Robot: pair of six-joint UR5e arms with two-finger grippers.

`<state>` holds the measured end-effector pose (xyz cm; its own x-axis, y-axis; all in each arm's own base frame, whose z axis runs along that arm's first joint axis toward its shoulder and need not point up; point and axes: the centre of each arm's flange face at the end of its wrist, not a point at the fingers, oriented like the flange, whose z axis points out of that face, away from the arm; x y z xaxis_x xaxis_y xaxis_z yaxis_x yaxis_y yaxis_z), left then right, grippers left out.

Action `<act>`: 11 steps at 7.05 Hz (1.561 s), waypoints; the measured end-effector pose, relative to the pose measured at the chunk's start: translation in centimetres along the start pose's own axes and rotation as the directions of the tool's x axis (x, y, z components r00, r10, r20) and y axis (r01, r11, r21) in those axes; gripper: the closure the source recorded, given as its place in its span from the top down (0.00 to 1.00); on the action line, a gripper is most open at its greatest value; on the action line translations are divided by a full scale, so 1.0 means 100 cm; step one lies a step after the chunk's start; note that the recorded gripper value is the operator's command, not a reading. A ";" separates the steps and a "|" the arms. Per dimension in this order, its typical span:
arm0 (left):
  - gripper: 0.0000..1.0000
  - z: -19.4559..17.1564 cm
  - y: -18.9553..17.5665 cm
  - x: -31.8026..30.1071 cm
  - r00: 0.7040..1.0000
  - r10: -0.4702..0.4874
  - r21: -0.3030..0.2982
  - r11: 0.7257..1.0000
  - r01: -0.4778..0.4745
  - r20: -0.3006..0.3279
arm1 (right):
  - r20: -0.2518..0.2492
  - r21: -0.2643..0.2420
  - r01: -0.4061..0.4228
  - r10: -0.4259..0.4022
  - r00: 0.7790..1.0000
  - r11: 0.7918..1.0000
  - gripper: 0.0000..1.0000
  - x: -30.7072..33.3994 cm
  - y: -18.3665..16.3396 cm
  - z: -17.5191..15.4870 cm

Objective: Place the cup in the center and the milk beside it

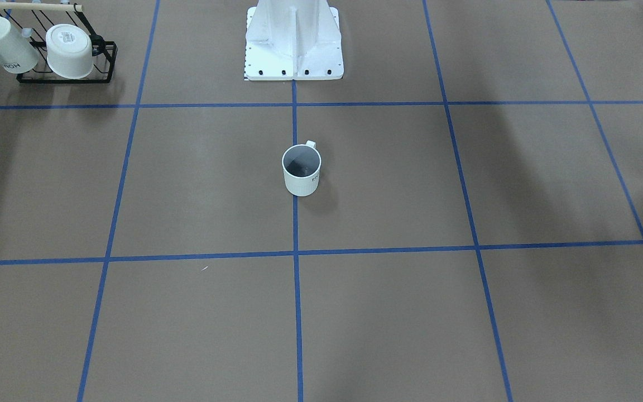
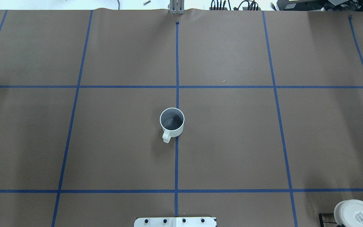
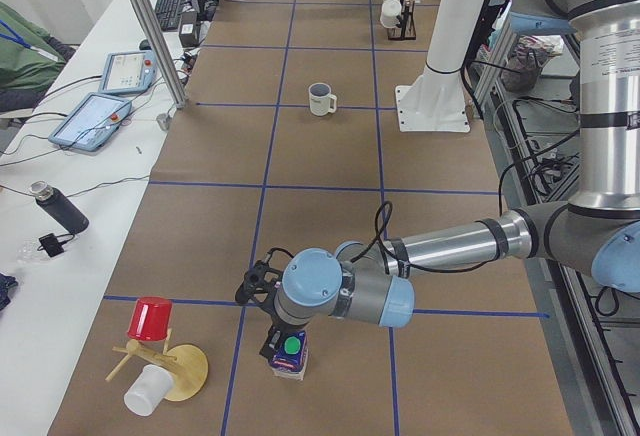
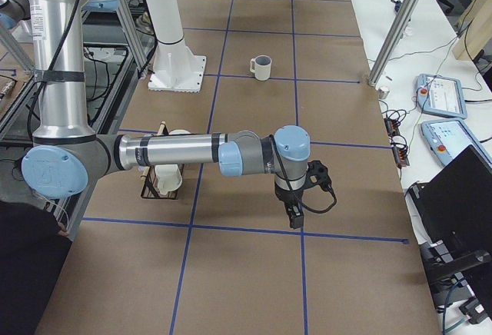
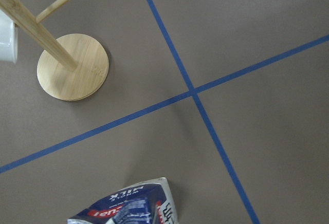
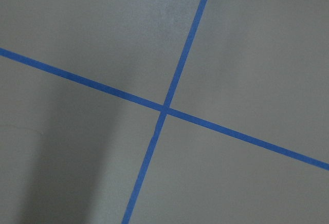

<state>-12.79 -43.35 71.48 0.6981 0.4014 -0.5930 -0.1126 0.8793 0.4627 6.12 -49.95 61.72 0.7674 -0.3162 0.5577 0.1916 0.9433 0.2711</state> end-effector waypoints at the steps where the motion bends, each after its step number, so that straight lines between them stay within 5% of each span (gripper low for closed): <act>1: 0.99 0.014 0.008 -0.014 1.000 0.015 -0.020 1.000 -0.015 -0.003 | -0.002 0.000 -0.001 0.001 1.000 1.000 1.00 0.002 0.003 0.001; 5: 0.98 0.042 0.037 -0.037 1.000 0.003 -0.048 0.999 -0.003 -0.012 | -0.008 -0.001 0.000 0.000 1.000 1.000 1.00 0.003 0.005 0.003; 11: 0.98 0.040 0.028 -0.030 0.999 -0.010 -0.019 1.000 0.009 -0.052 | -0.021 -0.005 -0.001 0.001 1.000 1.000 1.00 0.006 0.006 0.003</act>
<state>-12.37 -43.13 77.18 0.6618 0.4050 -0.6309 -0.1194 0.8877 0.4446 6.44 -49.63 62.45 0.7801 -0.3133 0.5415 0.1940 0.9440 0.2667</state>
